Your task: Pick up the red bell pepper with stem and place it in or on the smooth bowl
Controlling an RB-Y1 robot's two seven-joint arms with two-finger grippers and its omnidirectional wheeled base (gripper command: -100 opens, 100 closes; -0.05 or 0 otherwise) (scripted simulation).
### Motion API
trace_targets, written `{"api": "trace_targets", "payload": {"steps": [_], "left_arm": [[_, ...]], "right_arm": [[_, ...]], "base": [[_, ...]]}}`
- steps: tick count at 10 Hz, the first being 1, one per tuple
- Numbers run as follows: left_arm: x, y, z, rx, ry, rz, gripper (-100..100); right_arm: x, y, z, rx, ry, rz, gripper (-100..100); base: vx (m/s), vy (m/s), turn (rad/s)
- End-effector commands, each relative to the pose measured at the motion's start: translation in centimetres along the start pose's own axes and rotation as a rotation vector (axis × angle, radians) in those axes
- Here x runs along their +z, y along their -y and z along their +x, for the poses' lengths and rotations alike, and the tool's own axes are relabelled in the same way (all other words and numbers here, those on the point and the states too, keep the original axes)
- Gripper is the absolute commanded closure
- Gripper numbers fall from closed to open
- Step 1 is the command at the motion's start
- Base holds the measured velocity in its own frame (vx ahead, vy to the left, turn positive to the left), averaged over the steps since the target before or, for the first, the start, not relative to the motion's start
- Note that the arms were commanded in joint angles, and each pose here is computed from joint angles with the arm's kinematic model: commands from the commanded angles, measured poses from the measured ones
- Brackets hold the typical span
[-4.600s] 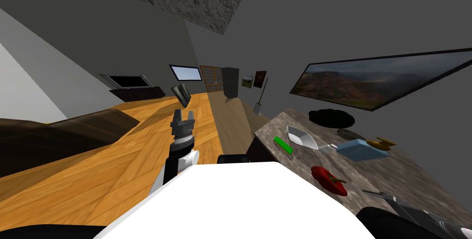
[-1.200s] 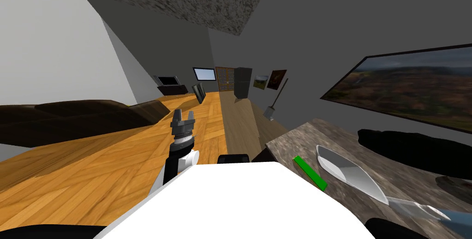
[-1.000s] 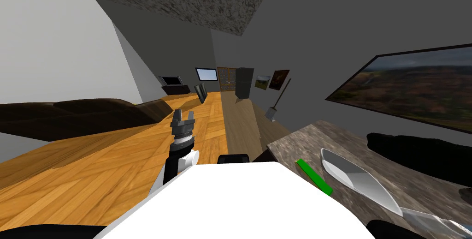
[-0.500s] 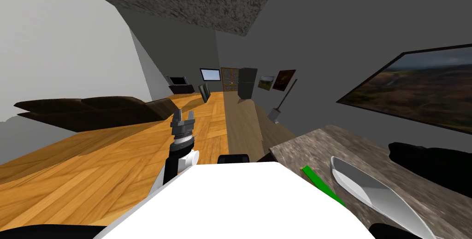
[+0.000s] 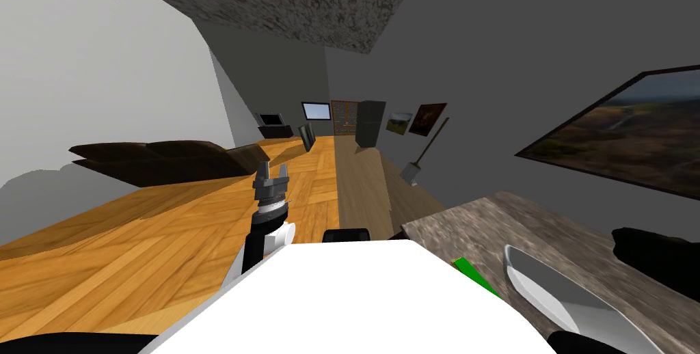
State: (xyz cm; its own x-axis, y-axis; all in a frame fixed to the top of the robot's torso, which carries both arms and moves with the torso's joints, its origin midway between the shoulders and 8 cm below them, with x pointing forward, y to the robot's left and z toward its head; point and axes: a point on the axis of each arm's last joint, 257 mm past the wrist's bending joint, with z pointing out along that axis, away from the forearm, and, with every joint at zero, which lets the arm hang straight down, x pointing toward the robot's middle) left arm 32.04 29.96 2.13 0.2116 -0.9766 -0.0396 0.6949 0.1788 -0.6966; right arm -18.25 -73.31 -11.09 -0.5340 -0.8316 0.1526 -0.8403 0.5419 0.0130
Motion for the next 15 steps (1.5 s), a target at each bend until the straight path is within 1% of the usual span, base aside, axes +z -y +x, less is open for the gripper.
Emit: {"api": "trace_targets", "payload": {"steps": [1, 5, 9, 12, 15], "left_arm": [[0.0, 0.0, 0.0, 0.0, 0.0, 0.0, 0], [0.0, 0.0, 0.0, 0.0, 0.0, 0.0, 0], [0.0, 0.0, 0.0, 0.0, 0.0, 0.0, 0], [0.0, 0.0, 0.0, 0.0, 0.0, 0.0, 0], [0.0, 0.0, 0.0, 0.0, 0.0, 0.0, 0]], "right_arm": [[-0.7, 0.5, 0.2, 0.015, -0.001, 0.006, 100], [-2.4, 2.1, 0.3, 0.047, 0.007, 0.019, 100], [-3.7, 3.4, -0.4, 0.075, 0.038, 0.021, 100], [-4.5, 3.7, -1.5, 0.09, 0.079, 0.008, 100], [-5.0, 3.5, -2.7, 0.097, 0.125, -0.016, 100]], "base": [[0.029, -0.044, 0.083], [0.031, -0.043, 0.07], [0.036, -0.04, 0.06], [0.033, -0.035, 0.051], [0.023, -0.015, 0.026]]}}
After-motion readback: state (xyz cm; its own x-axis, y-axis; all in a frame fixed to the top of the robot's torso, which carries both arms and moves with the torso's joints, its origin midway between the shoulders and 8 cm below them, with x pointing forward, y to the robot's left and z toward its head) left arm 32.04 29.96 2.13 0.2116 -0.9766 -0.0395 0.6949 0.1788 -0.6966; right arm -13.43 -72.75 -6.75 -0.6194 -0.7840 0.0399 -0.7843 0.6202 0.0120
